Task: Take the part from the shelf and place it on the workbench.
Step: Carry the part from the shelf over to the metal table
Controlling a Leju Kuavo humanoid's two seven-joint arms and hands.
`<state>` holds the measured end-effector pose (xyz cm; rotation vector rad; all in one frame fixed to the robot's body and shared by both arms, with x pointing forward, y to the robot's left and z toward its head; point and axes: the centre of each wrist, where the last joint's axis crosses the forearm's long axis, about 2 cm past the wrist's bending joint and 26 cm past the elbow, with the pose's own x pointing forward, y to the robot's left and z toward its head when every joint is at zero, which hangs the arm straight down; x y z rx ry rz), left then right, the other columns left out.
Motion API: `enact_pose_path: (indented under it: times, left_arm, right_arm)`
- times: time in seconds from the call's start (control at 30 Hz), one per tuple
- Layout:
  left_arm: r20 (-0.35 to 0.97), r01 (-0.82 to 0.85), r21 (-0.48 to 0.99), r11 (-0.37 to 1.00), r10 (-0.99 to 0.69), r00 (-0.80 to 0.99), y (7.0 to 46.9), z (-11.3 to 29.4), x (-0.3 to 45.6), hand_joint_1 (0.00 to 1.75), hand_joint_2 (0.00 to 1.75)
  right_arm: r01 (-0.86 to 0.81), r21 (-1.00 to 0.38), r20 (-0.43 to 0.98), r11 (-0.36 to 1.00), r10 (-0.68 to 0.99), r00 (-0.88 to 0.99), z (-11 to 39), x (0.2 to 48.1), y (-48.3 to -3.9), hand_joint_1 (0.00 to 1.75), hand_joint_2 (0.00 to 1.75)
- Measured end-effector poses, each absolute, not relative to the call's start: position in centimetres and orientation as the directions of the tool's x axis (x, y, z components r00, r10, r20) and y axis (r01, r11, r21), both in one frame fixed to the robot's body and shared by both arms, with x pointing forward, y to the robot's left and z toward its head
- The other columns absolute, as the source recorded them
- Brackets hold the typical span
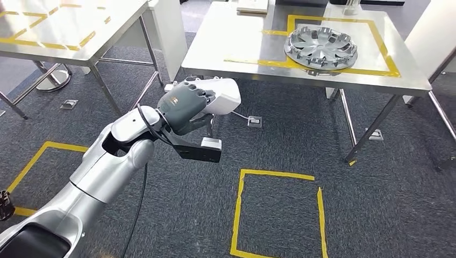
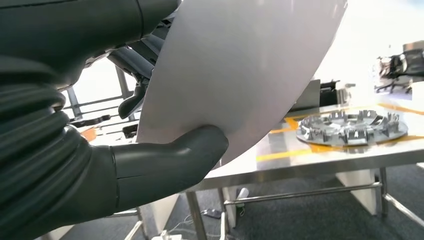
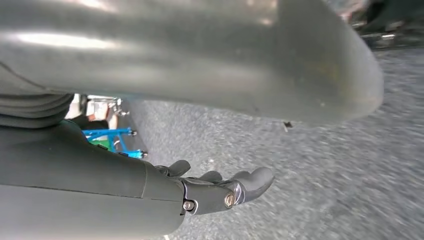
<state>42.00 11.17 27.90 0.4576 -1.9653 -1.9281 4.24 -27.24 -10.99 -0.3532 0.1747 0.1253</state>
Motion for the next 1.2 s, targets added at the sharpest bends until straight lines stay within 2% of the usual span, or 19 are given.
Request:
enact_pose_path:
  times: [1.2]
  left_arm:
    - [0.072, 0.050, 0.997, 0.064, -0.411, -0.909, 10.97, 27.55, 41.62, 1.62, 1.75]
  right_arm:
    - [-0.141, -0.321, -0.170, 0.936, 0.089, 0.981, -10.94, 4.70, -27.15, 0.00, 0.00]
